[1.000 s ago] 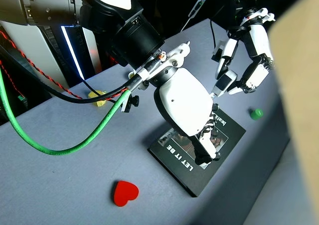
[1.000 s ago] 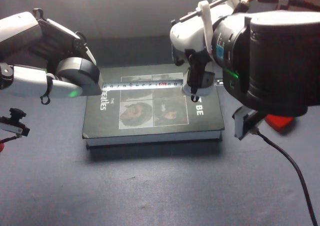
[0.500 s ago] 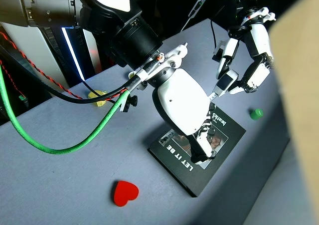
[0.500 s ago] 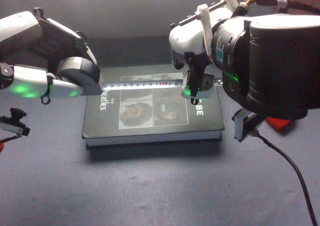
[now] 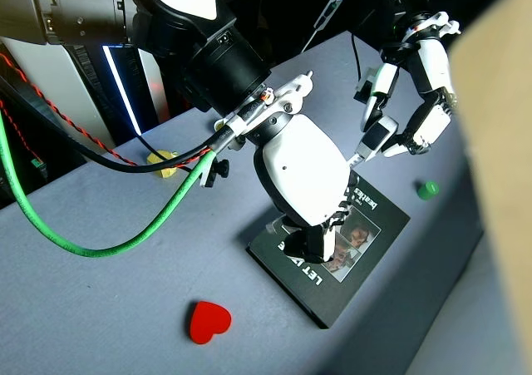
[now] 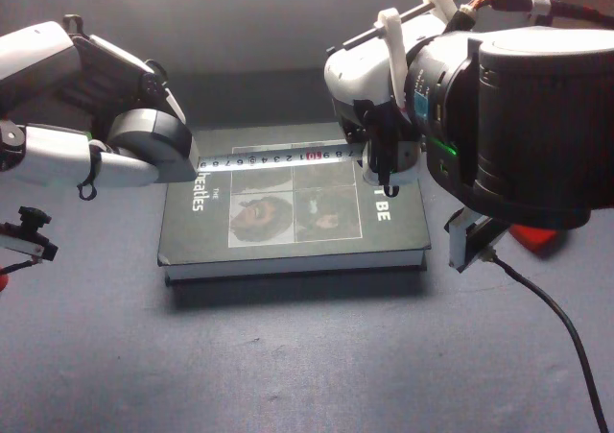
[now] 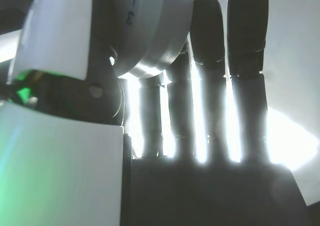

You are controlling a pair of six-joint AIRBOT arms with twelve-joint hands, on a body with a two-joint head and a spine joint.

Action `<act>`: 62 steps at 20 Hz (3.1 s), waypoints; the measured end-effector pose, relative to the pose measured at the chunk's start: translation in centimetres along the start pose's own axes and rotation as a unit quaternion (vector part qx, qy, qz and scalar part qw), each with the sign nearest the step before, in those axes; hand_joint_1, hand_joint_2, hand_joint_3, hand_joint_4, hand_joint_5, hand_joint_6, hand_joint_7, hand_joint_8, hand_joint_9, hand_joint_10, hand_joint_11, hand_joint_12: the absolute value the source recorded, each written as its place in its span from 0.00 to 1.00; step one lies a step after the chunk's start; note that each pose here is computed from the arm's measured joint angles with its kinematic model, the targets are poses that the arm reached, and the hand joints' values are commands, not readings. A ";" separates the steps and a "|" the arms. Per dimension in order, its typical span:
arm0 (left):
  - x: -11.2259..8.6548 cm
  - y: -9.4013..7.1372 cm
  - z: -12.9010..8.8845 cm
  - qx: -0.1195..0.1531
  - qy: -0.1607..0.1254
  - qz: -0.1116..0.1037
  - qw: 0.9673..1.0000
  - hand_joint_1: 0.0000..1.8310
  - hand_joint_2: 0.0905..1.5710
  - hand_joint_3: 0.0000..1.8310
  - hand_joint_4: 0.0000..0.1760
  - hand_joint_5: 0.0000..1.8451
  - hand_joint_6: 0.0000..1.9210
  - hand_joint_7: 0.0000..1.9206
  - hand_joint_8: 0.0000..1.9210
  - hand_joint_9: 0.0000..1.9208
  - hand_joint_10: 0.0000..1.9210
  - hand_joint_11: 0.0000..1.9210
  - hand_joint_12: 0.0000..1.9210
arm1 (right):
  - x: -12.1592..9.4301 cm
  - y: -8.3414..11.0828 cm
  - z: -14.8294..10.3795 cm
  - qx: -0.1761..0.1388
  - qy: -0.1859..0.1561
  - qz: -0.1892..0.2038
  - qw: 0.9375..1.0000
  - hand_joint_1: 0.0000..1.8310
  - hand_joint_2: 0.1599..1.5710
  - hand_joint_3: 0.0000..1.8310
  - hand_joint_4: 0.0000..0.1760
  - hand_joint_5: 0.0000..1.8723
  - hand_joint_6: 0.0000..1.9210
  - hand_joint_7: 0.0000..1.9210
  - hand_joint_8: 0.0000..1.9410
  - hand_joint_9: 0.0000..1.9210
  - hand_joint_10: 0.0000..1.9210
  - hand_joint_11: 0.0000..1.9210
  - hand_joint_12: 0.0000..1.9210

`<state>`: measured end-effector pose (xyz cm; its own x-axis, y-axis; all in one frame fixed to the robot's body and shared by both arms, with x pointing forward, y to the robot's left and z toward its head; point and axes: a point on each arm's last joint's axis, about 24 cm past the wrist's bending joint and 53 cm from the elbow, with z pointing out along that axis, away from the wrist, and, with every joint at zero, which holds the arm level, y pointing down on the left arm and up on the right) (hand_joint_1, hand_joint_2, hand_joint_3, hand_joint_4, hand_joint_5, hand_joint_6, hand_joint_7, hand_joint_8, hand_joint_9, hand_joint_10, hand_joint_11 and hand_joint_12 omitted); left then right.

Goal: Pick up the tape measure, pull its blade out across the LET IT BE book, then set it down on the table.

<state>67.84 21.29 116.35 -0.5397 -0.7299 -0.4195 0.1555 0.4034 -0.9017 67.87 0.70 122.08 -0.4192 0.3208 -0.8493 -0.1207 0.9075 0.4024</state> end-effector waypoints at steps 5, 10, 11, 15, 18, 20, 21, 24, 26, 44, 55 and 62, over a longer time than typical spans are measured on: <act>0.0 0.0 0.0 0.000 0.000 0.000 1.000 0.76 0.67 0.00 0.00 0.54 0.37 0.57 0.42 0.50 0.63 0.51 0.51 | -0.1 0.0 0.0 -0.002 -0.002 -0.001 1.000 0.65 0.71 0.00 0.00 0.44 0.64 0.52 0.51 0.46 0.38 0.34 0.71; 0.0 0.0 0.0 0.000 0.000 0.000 1.000 0.76 0.67 0.00 0.00 0.54 0.37 0.57 0.42 0.51 0.63 0.52 0.52 | -0.2 0.0 0.0 -0.002 -0.003 -0.002 1.000 0.65 0.71 0.00 0.00 0.44 0.64 0.52 0.51 0.46 0.38 0.33 0.71; 0.0 0.0 0.0 0.000 0.000 0.000 1.000 0.76 0.67 0.00 0.00 0.54 0.37 0.57 0.42 0.50 0.63 0.51 0.53 | -0.2 0.0 0.0 -0.002 -0.003 -0.002 1.000 0.65 0.71 0.00 0.00 0.44 0.64 0.52 0.51 0.46 0.38 0.33 0.71; 0.0 0.0 0.0 0.001 0.000 0.000 1.000 0.76 0.67 0.00 0.00 0.53 0.39 0.57 0.42 0.50 0.64 0.50 0.54 | -0.1 0.1 -0.1 -0.004 -0.002 -0.003 1.000 0.64 0.73 0.00 0.00 0.40 0.68 0.48 0.58 0.41 0.33 0.27 0.68; 0.0 0.0 0.0 0.000 0.000 0.000 1.000 0.76 0.67 0.00 0.00 0.54 0.37 0.56 0.44 0.49 0.65 0.51 0.54 | -0.1 0.1 -0.1 -0.004 -0.002 -0.004 1.000 0.51 0.67 0.00 0.00 0.30 0.05 0.35 0.06 0.30 0.16 0.13 0.60; 0.0 0.0 0.0 0.000 0.001 0.001 1.000 0.76 0.68 0.00 0.00 0.55 0.36 0.53 0.48 0.50 0.65 0.51 0.53 | -0.1 0.2 -0.2 -0.005 -0.002 -0.004 1.000 0.47 0.67 0.00 0.00 0.27 0.00 0.32 0.01 0.29 0.09 0.09 0.57; 0.0 0.0 0.0 0.000 0.001 0.001 1.000 0.75 0.68 0.00 0.00 0.56 0.34 0.51 0.52 0.50 0.64 0.51 0.53 | -0.1 0.2 -0.2 -0.005 -0.002 -0.005 1.000 0.45 0.67 0.00 0.00 0.26 0.00 0.32 0.00 0.29 0.08 0.08 0.56; 0.1 0.1 0.0 -0.001 0.001 0.001 1.000 0.75 0.68 0.00 0.00 0.56 0.34 0.50 0.53 0.50 0.64 0.52 0.51 | -0.1 0.2 -0.2 -0.005 -0.002 -0.005 1.000 0.44 0.67 0.00 0.00 0.27 0.00 0.32 0.00 0.29 0.07 0.08 0.56; 0.1 0.1 -0.1 0.000 0.002 0.002 1.000 0.75 0.68 0.00 0.00 0.56 0.35 0.51 0.52 0.50 0.65 0.51 0.51 | -0.2 -0.1 -0.2 -0.003 -0.004 -0.005 1.000 0.44 0.67 0.00 0.00 0.28 0.00 0.33 0.00 0.29 0.07 0.08 0.56; 0.1 0.1 -0.1 0.000 0.002 0.002 1.000 0.76 0.68 0.00 0.00 0.54 0.37 0.53 0.50 0.49 0.65 0.51 0.51 | -0.5 -0.1 -0.3 -0.003 -0.010 -0.009 1.000 0.45 0.67 0.00 0.00 0.31 0.00 0.36 0.01 0.33 0.05 0.12 0.57; 0.2 0.1 -0.1 0.000 0.003 0.003 1.000 0.76 0.68 0.00 0.00 0.54 0.37 0.54 0.47 0.50 0.64 0.51 0.51 | -0.5 0.0 -0.3 -0.006 -0.011 -0.010 1.000 0.65 0.71 0.00 0.00 0.43 0.64 0.52 0.53 0.47 0.38 0.35 0.71; 0.2 0.0 -0.1 0.002 0.003 0.003 1.000 0.76 0.68 0.00 0.00 0.54 0.37 0.54 0.47 0.50 0.64 0.52 0.52 | -0.7 -0.3 -0.3 -0.005 -0.011 -0.009 1.000 0.65 0.71 0.00 0.00 0.43 0.64 0.52 0.53 0.46 0.39 0.34 0.71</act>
<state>67.69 21.24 116.27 -0.5431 -0.7249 -0.4237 0.1610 0.4053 -0.8999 67.94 0.16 122.65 -0.3964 0.3115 -0.8636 -0.1368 0.9102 0.3910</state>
